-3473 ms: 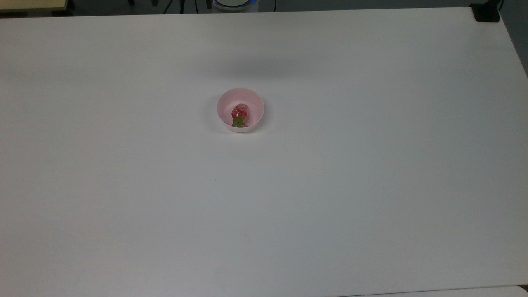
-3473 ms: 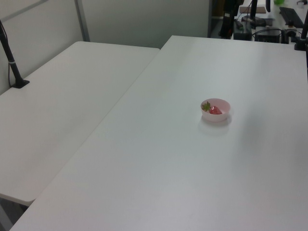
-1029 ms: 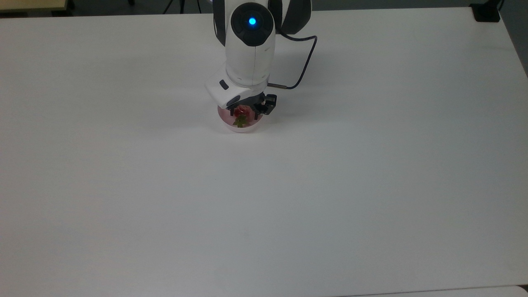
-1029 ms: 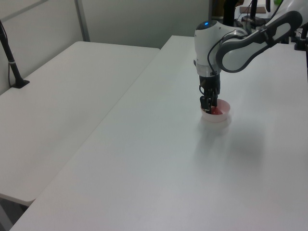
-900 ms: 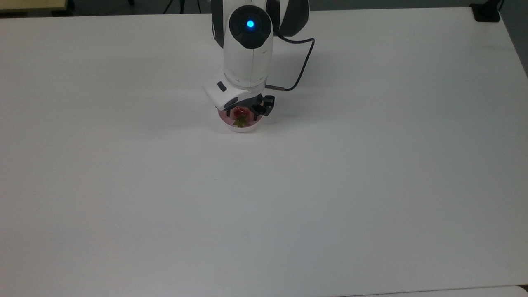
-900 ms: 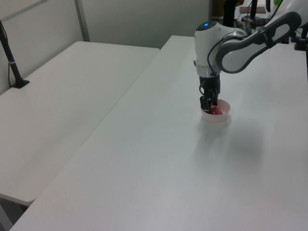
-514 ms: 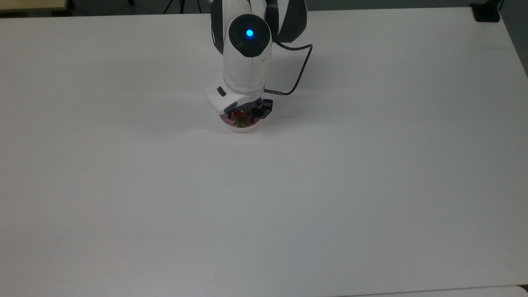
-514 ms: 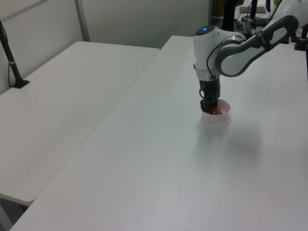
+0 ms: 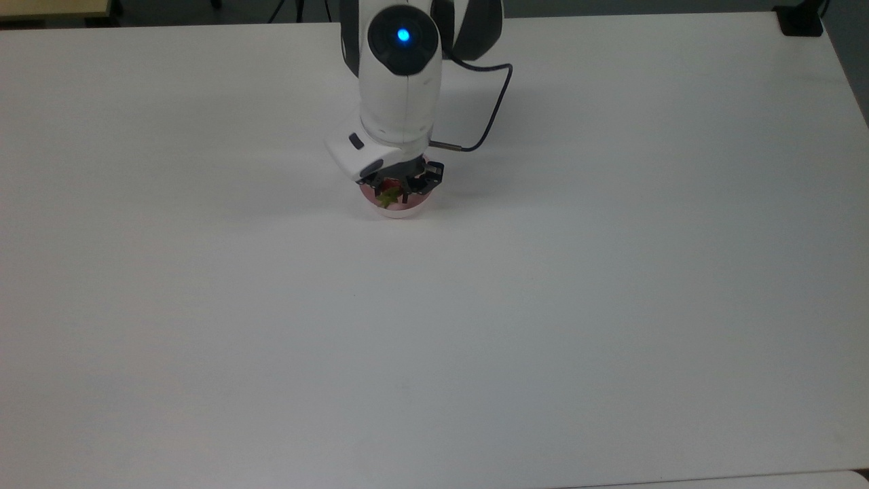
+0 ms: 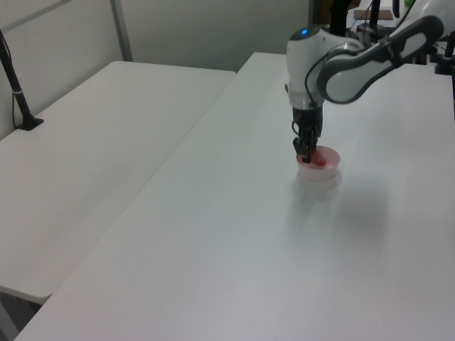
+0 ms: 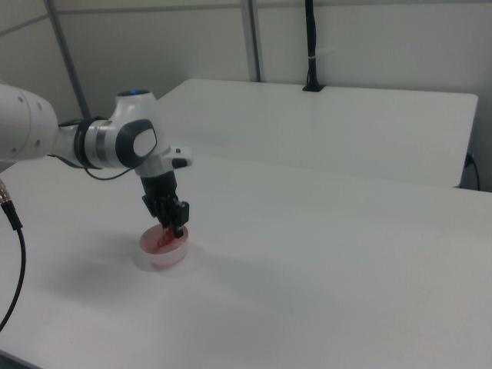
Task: Pick up strawberry from bowl
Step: 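Lift the strawberry out of the bowl and carry it beside the bowl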
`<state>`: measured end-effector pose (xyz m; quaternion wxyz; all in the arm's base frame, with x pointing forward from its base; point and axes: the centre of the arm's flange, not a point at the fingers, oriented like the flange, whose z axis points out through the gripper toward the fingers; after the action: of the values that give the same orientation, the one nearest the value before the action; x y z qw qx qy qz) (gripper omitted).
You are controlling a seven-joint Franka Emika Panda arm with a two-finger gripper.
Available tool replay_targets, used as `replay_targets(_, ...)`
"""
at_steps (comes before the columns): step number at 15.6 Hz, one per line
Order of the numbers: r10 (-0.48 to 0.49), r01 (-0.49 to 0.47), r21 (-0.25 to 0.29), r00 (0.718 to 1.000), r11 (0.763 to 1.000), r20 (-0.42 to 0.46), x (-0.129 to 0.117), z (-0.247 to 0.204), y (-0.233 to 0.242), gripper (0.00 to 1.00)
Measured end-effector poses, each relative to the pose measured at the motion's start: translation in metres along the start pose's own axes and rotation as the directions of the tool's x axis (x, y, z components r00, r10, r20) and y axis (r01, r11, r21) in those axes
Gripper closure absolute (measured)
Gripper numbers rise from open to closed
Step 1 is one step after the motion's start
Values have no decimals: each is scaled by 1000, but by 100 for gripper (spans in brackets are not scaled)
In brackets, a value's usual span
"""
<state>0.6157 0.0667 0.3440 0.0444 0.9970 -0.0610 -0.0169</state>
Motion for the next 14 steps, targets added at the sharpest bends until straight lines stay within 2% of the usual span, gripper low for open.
replay_targets(3, 29, -28, 12, 998, 1000, -54, 5, -33, 21, 61)
replay_targets(6, 5, -3, 15, 996, 1000, -87, 15, -50, 44, 61)
replay_targets(11, -119, 119, 1, 990, 993, -77, 47, -27, 94, 61)
replay_targets(14, -182, 181, -19, 982, 983, -51, 58, -5, 113, 61)
